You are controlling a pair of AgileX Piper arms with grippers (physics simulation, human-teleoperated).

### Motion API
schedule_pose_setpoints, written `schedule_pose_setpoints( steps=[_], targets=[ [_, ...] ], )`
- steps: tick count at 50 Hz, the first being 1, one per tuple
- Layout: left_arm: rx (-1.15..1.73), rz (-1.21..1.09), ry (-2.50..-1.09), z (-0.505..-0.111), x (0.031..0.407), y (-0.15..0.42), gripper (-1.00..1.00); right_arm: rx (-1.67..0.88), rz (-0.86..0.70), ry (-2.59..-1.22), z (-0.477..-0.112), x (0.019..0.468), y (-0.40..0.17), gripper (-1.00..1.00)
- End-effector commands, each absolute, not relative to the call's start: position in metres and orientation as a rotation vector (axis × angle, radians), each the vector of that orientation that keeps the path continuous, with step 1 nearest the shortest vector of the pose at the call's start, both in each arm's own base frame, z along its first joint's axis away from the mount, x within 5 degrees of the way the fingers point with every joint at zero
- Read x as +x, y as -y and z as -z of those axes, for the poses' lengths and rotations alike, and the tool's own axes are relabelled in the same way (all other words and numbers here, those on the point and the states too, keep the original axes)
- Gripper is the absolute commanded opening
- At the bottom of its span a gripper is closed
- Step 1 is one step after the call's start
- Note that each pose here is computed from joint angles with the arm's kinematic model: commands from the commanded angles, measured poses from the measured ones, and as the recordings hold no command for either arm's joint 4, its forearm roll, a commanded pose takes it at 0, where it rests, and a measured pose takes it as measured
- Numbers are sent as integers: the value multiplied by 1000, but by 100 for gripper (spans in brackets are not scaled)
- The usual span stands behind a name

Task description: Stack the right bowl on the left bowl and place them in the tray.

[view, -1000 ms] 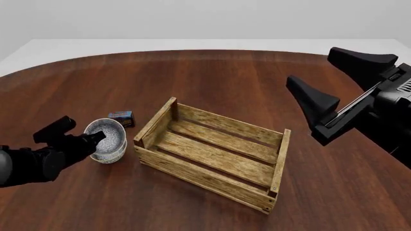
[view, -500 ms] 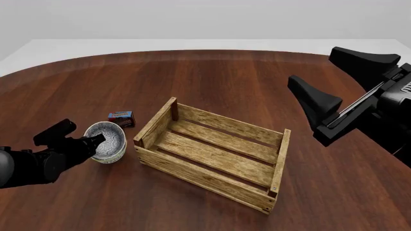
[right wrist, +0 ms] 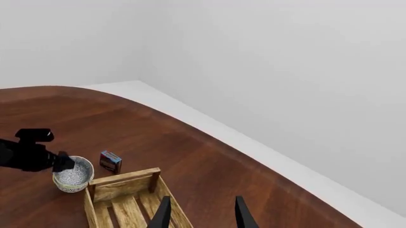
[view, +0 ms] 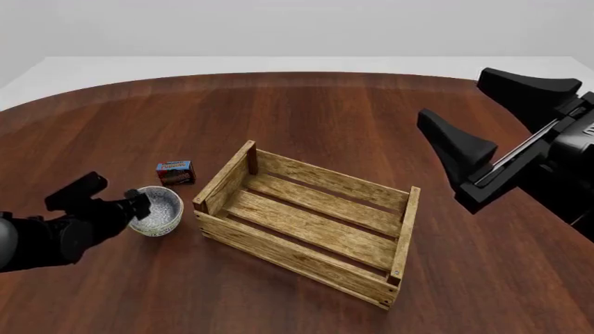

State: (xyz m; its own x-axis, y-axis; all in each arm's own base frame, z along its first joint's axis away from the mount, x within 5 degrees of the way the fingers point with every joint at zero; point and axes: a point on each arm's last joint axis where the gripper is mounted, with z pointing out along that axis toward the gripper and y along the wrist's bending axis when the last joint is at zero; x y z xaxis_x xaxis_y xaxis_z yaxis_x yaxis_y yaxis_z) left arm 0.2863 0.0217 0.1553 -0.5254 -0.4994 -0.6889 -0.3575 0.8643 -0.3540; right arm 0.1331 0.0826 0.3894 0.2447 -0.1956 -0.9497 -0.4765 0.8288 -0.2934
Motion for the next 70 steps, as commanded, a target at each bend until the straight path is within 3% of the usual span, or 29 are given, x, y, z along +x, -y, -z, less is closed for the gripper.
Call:
schedule_pose_setpoints(
  steps=[1,20,46,70],
  targets=[
    [-581,197,-2179,-169,281,-22,100,-608,-209,-1333,-389,133,-83,100],
    [-577,220,-2101,-207,257,-19,100,-604,-213,-1323,-392,128,-80,100],
    [-436,196,-2113,-219,241,-8,100,-609,-210,-1325,-392,127,-80,100],
    [-380,131,-2122,-232,259,-17,100,-611,-208,-1324,-392,127,-79,100]
  ],
)
